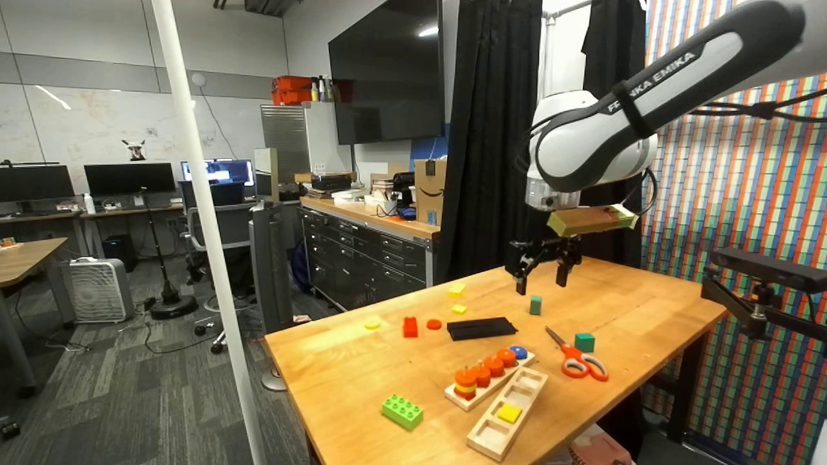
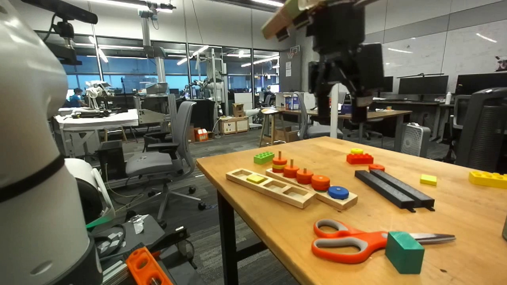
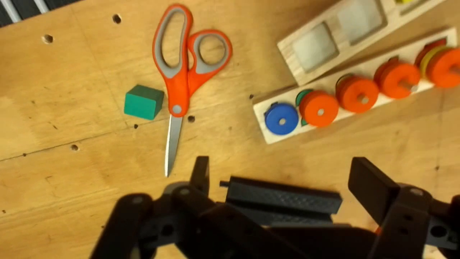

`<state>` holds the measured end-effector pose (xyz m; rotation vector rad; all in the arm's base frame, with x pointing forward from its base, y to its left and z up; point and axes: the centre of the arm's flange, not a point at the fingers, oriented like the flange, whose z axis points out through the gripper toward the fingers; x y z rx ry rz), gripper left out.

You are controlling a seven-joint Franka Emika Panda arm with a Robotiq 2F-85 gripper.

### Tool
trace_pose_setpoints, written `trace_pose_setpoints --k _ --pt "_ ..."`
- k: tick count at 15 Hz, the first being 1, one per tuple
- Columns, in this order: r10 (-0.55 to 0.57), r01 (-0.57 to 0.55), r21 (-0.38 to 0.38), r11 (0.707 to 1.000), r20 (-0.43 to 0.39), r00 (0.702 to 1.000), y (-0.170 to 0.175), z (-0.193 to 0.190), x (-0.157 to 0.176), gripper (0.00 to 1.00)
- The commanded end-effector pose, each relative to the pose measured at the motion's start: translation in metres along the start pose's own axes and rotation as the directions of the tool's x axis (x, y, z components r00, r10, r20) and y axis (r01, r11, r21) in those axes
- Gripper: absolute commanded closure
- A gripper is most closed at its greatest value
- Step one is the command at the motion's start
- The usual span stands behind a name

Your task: Remove the green square from the wooden object.

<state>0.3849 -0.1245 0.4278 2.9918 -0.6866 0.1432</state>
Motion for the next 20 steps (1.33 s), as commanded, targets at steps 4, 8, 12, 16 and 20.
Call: trace_pose_setpoints --k 4,8,12,16,20 --pt "-0.250 0.250 0.017 0.968 0.045 0.967 -0.028 -0.105 -0.113 0.00" --pt "-0.275 0.274 0.027 0.961 0.066 0.959 -0.016 -0.135 -0.152 0.00" --pt "-0.259 0.259 0.007 0.966 0.064 0.964 -0.016 -0.128 -0.146 0.00" --pt "-0.262 0.263 0.007 0.965 0.068 0.963 -0.016 -0.127 -0.146 0.00" --pt "-0.264 0.264 0.007 0.965 0.069 0.962 -0.016 -0.126 -0.146 0.00"
